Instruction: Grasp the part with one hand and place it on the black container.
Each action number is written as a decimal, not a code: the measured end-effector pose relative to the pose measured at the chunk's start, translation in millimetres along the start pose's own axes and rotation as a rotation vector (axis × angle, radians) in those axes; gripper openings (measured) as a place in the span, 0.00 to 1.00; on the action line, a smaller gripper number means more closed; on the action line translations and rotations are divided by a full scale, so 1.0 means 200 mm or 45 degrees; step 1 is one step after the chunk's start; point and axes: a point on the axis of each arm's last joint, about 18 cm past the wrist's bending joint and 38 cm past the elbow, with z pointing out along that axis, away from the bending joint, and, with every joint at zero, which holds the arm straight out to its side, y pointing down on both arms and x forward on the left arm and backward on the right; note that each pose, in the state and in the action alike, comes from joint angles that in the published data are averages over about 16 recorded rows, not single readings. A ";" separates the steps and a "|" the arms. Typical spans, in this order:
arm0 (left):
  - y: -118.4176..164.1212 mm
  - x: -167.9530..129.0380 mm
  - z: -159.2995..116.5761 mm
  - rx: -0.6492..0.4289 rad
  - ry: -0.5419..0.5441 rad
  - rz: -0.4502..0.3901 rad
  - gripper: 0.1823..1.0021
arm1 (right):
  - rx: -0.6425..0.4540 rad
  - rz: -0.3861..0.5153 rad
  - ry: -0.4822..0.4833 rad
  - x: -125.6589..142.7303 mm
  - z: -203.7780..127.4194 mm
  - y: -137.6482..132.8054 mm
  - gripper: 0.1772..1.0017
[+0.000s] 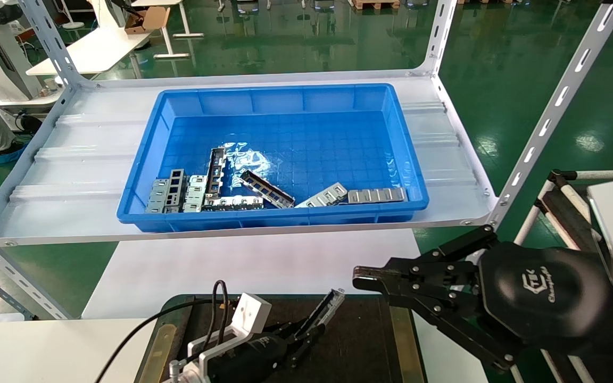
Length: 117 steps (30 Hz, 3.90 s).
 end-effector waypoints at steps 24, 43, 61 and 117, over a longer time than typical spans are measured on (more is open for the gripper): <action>0.22 0.08 0.27 0.049 -0.309 -0.358 0.21 | 0.000 0.000 0.000 0.00 0.00 0.00 0.02; 0.33 0.17 0.28 0.058 -0.408 -0.443 0.21 | 0.000 0.000 0.000 0.00 0.00 0.00 0.02; 0.40 0.24 0.28 0.055 -0.472 -0.507 0.22 | 0.000 0.000 0.000 0.00 0.00 0.00 0.02; 0.10 0.05 -0.14 0.030 -0.014 -0.030 0.99 | 0.000 0.000 0.000 0.00 0.00 0.00 0.95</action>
